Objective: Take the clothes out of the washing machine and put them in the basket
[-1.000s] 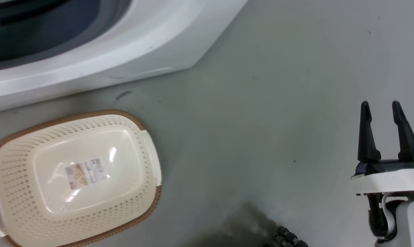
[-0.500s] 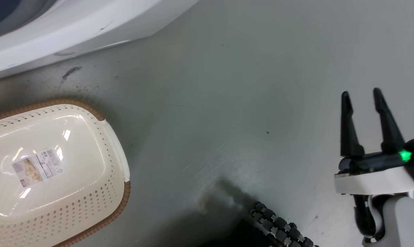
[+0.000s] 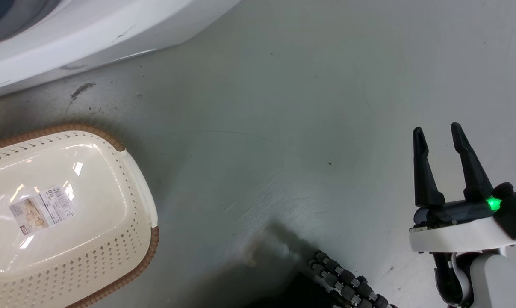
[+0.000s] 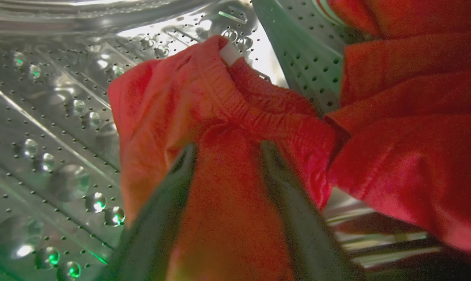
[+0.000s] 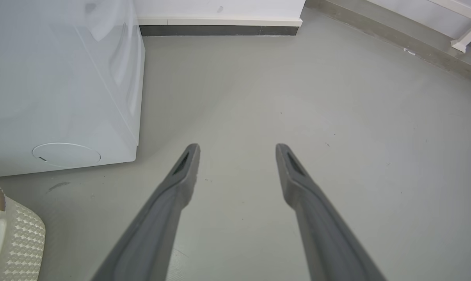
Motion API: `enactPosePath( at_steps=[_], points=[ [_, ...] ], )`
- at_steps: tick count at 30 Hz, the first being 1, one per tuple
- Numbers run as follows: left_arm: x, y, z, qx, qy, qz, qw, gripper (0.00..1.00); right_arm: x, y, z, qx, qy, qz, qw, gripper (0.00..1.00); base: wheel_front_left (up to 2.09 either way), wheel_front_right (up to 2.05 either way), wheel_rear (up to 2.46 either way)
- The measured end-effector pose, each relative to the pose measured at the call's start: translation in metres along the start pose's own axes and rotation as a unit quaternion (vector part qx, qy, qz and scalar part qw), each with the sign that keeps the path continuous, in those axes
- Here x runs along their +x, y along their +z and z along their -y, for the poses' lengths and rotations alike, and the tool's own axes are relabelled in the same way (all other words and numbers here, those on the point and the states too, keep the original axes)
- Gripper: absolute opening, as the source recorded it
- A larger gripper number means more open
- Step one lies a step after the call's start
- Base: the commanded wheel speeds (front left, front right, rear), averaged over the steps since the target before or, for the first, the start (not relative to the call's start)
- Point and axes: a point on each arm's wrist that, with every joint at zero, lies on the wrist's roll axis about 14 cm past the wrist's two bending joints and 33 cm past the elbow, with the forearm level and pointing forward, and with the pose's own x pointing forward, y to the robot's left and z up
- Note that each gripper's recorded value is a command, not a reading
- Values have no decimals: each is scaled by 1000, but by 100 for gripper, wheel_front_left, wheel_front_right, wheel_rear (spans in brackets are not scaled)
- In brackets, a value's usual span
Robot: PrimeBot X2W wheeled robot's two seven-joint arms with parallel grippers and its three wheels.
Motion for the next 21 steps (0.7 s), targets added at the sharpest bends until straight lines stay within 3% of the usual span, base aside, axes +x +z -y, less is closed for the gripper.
enactPosePath(
  at_steps=[10, 21],
  points=[
    [1, 5, -5, 3, 3, 20, 1000, 0, 3, 1, -1, 4, 1, 3, 1000, 100, 0, 0, 0],
    [-25, 42, -2, 18, 2, 114, 993, 0, 6, 26, 12, 6, -12, 41, 999, 100, 0, 0, 0]
  ],
)
